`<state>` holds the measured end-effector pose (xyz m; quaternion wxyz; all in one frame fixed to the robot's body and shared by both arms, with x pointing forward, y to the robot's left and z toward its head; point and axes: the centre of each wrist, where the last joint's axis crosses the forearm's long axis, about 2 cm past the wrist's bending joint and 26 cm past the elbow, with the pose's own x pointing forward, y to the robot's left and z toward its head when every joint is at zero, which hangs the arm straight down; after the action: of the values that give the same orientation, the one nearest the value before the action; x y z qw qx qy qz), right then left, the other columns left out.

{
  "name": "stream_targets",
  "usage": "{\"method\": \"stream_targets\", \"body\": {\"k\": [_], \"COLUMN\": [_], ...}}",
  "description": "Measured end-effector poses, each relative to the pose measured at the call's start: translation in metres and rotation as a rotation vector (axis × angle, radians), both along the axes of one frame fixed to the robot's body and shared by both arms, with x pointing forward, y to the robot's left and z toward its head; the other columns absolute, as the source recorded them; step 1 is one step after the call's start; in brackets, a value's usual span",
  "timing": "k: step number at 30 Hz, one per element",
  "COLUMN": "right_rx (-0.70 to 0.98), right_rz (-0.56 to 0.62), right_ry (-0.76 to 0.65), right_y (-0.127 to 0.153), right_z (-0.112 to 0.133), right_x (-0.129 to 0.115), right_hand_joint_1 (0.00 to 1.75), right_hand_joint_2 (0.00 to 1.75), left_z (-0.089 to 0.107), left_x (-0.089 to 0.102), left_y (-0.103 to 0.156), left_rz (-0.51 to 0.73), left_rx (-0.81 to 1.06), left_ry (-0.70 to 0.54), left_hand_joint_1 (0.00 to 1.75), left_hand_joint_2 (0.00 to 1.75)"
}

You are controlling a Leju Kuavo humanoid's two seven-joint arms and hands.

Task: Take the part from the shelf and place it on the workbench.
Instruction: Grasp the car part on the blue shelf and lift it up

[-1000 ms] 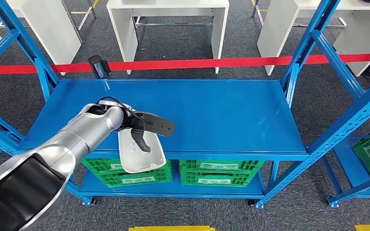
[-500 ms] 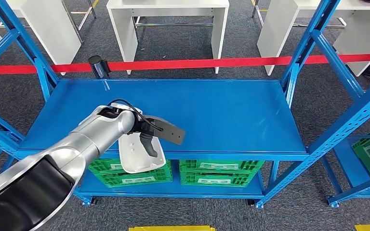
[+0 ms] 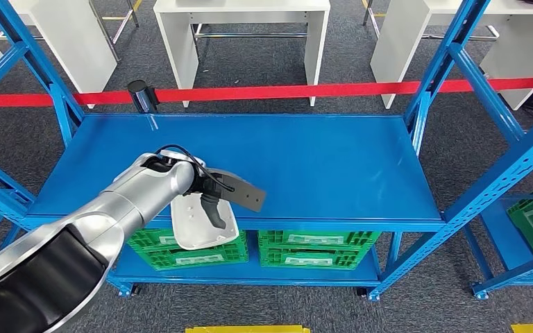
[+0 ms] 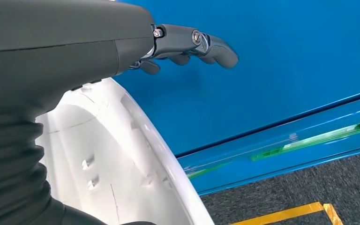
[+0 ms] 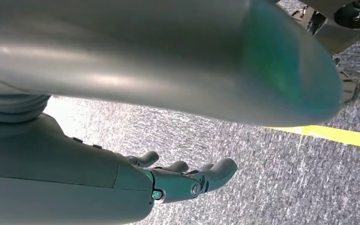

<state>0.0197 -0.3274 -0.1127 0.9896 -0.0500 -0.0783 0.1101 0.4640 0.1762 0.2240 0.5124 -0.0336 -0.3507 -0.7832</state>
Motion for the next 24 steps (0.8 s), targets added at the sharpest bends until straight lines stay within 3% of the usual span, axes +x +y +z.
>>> {"method": "stream_targets", "body": {"k": [24], "right_rx": [-0.005], "right_rz": [0.008], "right_ry": [0.007], "right_y": [-0.002], "right_z": [0.0], "right_x": [-0.005], "right_hand_joint_1": [0.0], "right_hand_joint_2": [0.0], "left_z": [-0.005], "left_x": [0.005], "left_y": [0.032], "left_rz": [0.031], "left_rx": [-0.001], "left_ry": [0.021], "left_hand_joint_1": [0.0], "left_hand_joint_2": [1.75]}}
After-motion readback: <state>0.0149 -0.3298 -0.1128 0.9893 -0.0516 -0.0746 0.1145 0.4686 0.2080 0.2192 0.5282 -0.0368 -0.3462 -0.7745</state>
